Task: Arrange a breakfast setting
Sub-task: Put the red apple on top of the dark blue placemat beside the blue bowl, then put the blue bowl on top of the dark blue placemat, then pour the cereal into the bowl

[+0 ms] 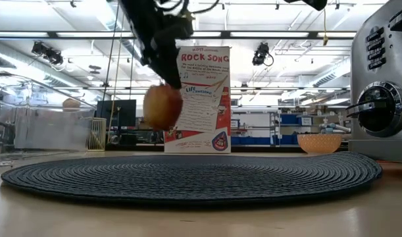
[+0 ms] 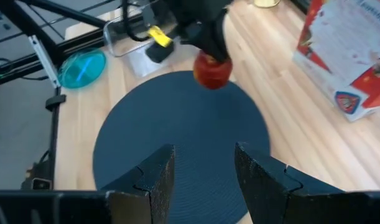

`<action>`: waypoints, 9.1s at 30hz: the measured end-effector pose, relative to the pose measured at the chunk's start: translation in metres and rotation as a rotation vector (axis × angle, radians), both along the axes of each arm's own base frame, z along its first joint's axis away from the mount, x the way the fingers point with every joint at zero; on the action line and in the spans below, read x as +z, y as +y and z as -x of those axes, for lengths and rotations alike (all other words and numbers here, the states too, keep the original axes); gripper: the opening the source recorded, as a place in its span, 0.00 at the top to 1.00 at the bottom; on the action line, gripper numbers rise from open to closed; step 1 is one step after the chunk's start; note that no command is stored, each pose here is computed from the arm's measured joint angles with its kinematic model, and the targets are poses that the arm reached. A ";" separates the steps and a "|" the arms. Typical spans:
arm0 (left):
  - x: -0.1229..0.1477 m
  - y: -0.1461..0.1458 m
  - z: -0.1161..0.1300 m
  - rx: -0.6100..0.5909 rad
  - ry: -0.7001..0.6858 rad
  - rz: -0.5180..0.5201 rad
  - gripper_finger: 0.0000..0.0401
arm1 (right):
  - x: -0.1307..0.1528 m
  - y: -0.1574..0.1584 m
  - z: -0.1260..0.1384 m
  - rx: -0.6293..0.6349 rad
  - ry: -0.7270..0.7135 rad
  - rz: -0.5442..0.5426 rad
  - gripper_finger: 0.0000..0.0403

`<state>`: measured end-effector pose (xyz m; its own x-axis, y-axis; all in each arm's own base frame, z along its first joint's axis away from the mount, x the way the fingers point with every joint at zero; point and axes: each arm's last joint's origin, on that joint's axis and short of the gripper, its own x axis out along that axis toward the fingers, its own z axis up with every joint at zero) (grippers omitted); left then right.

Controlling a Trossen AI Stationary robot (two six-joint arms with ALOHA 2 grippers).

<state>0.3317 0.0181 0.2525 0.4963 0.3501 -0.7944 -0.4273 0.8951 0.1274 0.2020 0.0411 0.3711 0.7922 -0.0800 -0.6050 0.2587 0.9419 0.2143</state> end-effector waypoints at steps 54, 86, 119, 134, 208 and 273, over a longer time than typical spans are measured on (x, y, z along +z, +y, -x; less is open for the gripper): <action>0.021 -0.007 0.028 -0.072 -0.134 0.176 0.71 | -0.034 -0.060 -0.016 -0.536 0.244 -0.072 0.57; 0.111 -0.066 0.074 -0.355 -0.616 0.350 0.71 | -0.178 -0.207 0.026 -0.657 0.892 0.012 0.39; 0.113 -0.067 0.073 -0.325 -0.641 0.391 0.72 | -0.222 -0.189 0.026 -0.767 0.760 0.020 0.67; 0.142 -0.058 0.112 -0.380 -0.755 0.331 0.72 | -0.215 -0.185 0.025 -0.718 0.803 0.060 0.95; 0.154 -0.044 0.201 -0.501 -0.660 0.130 0.71 | -0.097 0.077 -0.186 0.508 0.325 0.225 0.70; 0.106 0.194 0.055 -0.196 -0.416 -0.142 0.48 | 0.061 -0.028 -0.041 -0.018 0.045 0.256 0.26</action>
<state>0.2771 0.2121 0.3585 0.8294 0.3090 -0.4655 -0.2934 0.9499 0.1079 0.2427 0.0136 0.4325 0.7623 -0.2486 -0.5976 0.2798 0.9591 -0.0421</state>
